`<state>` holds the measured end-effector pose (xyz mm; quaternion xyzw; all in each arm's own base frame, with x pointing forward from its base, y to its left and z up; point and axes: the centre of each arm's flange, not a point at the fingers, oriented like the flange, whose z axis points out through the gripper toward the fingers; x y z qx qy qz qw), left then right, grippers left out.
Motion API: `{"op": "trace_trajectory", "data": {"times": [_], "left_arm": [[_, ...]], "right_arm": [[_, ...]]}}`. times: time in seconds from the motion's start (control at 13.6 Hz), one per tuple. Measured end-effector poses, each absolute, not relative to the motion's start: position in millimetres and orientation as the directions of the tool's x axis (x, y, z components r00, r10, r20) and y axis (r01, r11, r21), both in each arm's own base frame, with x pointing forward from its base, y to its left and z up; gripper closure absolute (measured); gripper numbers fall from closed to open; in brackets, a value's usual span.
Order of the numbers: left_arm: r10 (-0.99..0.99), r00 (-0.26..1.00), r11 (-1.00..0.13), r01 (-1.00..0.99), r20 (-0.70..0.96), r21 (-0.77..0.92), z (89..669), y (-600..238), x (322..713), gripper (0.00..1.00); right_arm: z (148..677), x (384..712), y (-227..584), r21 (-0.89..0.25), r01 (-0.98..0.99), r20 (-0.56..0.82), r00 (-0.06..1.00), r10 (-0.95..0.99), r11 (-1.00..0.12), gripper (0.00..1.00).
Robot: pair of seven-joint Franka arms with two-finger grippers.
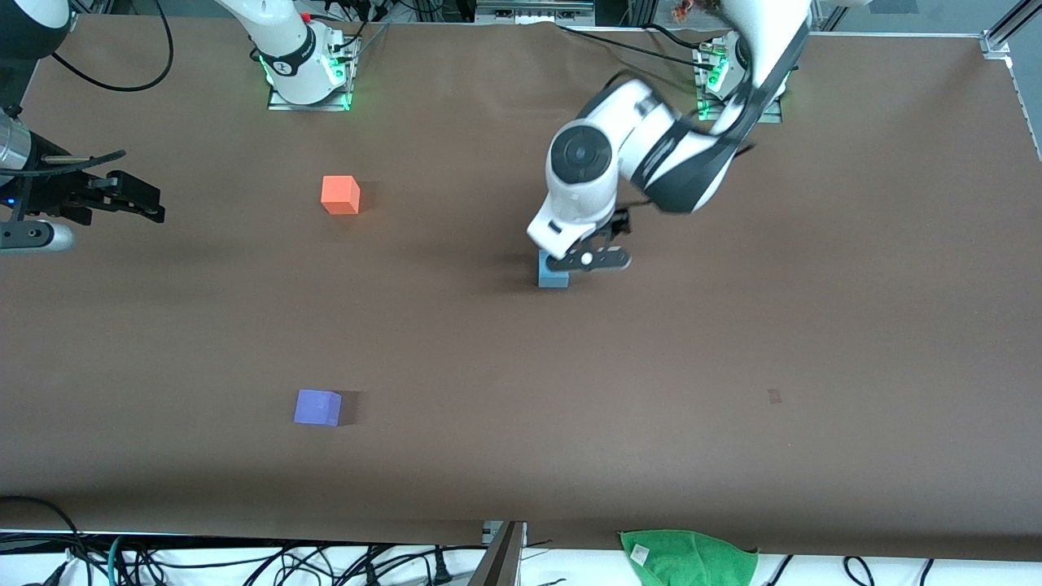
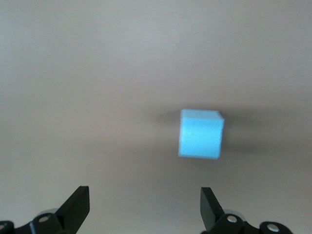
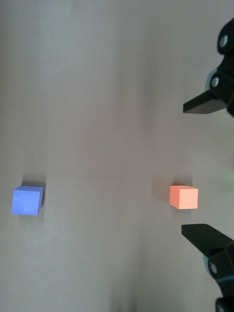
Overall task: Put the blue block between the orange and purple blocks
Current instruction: 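Withdraw the left gripper while the right gripper reaches toward the cube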
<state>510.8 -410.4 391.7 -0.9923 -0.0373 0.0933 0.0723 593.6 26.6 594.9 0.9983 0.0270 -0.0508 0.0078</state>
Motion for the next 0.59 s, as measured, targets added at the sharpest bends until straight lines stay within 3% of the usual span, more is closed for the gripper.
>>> {"op": "trace_trajectory", "data": {"times": [0.3,0.59], "left_arm": [[0.192,0.942,-0.955,0.115,-0.275,-0.273,490,-311,539,0.0],[0.163,0.934,-0.981,0.12,-0.319,-0.151,543,-188,585,0.0]], "right_arm": [[534,616,31,0.017,0.06,-0.198,0.979,0.055,-0.998,0.0],[528,616,72,0.027,0.071,-0.201,0.978,0.064,-0.997,0.0]]}}
